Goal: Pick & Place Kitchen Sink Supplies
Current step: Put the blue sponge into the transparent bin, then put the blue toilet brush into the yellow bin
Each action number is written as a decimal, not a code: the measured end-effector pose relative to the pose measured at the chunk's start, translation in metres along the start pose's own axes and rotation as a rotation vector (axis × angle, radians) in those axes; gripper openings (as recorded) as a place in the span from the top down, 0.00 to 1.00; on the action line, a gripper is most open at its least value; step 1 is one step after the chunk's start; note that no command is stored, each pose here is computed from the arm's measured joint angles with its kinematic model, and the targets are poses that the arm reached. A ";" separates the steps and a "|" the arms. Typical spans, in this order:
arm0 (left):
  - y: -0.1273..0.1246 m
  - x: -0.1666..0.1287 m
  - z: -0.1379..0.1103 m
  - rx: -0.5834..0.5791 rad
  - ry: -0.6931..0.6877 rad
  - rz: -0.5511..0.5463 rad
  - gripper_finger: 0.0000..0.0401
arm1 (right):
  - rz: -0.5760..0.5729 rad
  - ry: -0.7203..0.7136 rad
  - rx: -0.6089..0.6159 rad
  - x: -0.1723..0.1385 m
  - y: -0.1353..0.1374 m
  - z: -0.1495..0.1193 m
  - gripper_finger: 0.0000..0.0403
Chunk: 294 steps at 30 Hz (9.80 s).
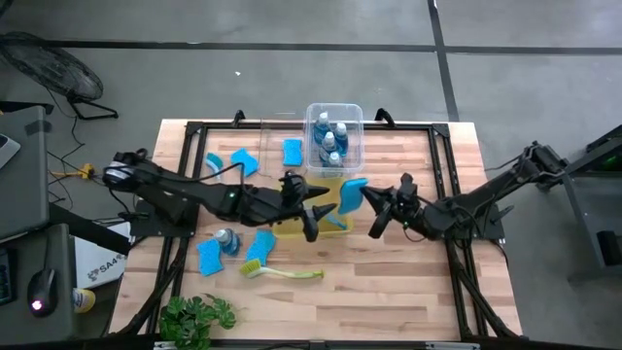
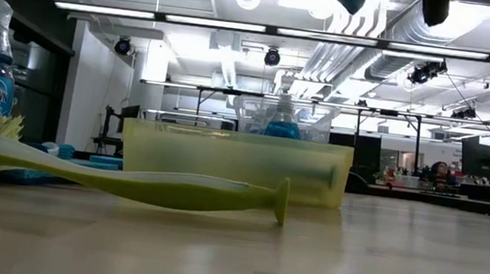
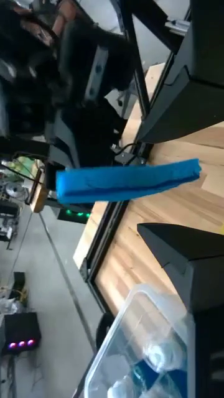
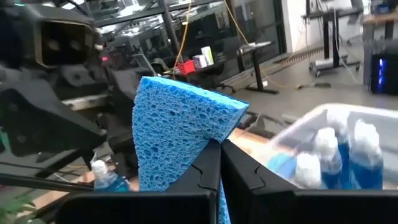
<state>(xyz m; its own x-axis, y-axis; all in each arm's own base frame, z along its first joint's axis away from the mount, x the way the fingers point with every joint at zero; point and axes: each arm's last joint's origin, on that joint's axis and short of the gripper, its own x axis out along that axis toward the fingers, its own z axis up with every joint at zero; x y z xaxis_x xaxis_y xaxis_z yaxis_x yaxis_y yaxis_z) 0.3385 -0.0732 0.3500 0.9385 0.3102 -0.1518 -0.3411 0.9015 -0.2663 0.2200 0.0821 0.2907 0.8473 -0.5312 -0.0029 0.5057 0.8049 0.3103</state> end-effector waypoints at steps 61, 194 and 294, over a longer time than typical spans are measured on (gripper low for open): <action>0.023 0.020 0.009 -0.038 -0.029 0.019 1.00 | 0.171 0.188 -0.047 0.017 -0.015 0.035 0.61; 0.299 -0.044 0.020 -0.407 0.795 0.728 0.63 | 0.099 0.376 0.141 -0.007 -0.041 0.037 0.46; 0.299 -0.117 -0.118 -0.817 0.781 1.054 0.90 | 0.089 0.448 0.200 -0.009 -0.043 0.032 0.46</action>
<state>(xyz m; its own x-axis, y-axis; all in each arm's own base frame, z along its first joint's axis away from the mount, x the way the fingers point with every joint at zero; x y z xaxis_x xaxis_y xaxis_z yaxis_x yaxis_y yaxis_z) 0.1205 0.1241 0.1756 0.0894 0.2132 -0.9729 -0.9882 -0.1032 -0.1134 0.1856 0.0433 0.3076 0.8945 -0.2612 -0.3629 0.4242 0.7523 0.5041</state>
